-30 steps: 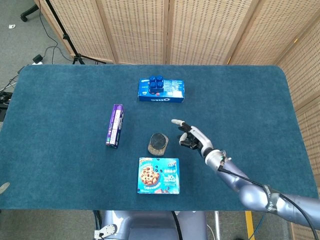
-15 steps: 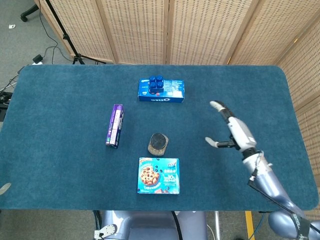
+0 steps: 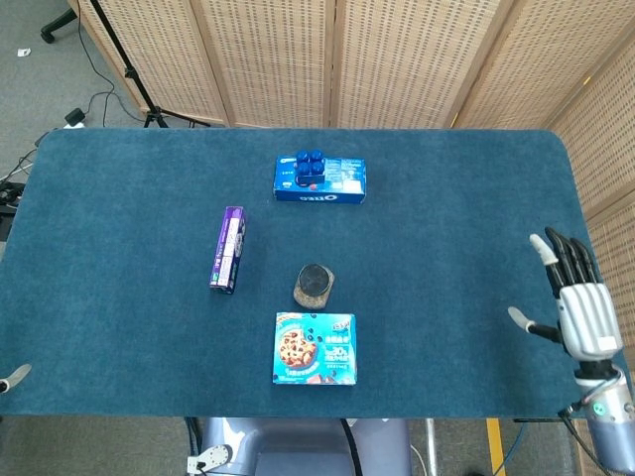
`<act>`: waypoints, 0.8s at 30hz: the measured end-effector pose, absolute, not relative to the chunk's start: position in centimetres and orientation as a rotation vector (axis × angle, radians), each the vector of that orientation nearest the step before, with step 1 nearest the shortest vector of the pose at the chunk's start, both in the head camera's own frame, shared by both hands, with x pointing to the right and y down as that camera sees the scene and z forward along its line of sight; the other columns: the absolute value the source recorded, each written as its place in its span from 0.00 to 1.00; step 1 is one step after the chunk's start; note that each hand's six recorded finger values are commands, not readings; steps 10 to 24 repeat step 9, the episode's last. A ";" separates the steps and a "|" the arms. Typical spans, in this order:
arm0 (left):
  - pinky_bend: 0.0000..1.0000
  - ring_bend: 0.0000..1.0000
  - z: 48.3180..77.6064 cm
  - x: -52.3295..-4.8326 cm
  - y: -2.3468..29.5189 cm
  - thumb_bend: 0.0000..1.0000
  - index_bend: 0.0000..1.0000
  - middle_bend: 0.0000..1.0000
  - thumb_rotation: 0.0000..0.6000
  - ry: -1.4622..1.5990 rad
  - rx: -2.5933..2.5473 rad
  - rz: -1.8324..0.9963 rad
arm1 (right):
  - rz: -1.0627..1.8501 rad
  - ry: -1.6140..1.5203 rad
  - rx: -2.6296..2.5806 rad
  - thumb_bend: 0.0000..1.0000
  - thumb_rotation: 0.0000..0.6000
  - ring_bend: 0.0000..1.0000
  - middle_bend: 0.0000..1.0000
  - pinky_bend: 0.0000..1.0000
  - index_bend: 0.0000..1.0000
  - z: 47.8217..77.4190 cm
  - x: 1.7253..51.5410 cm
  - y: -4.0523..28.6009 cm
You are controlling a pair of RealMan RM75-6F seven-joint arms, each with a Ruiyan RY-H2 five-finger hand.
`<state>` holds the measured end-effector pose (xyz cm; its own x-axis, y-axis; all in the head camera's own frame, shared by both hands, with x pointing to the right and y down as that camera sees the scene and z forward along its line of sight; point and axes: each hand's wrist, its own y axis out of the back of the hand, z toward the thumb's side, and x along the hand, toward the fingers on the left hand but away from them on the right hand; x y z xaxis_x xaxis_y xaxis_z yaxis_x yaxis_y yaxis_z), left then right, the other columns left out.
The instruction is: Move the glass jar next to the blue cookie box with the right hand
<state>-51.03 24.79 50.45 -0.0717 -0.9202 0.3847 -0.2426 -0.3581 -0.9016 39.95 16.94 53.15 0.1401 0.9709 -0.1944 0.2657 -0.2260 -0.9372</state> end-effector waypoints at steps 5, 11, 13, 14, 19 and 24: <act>0.00 0.00 50.3 -51.1 24.9 0.00 0.00 0.00 1.00 1.269 -1.617 -1.460 | 1.149 -1.239 -1.654 0.00 1.00 0.00 0.00 0.00 0.00 52.8 40.7 19.7; 0.00 0.00 50.2 -51.0 25.0 0.00 0.00 0.00 1.00 1.266 -1.619 -1.457 | 1.152 -1.264 -1.678 0.00 1.00 0.00 0.00 0.00 0.00 52.6 40.7 21.0; 0.00 0.00 50.2 -51.0 25.0 0.00 0.00 0.00 1.00 1.266 -1.619 -1.457 | 1.152 -1.264 -1.678 0.00 1.00 0.00 0.00 0.00 0.00 52.6 40.7 21.0; 0.00 0.00 50.2 -51.0 25.0 0.00 0.00 0.00 1.00 1.266 -1.619 -1.457 | 1.152 -1.264 -1.678 0.00 1.00 0.00 0.00 0.00 0.00 52.6 40.7 21.0; 0.00 0.00 50.2 -51.0 25.0 0.00 0.00 0.00 1.00 1.266 -1.619 -1.457 | 1.152 -1.264 -1.678 0.00 1.00 0.00 0.00 0.00 0.00 52.6 40.7 21.0; 0.00 0.00 50.2 -51.0 25.0 0.00 0.00 0.00 1.00 1.266 -1.619 -1.457 | 1.152 -1.264 -1.678 0.00 1.00 0.00 0.00 0.00 0.00 52.6 40.7 21.0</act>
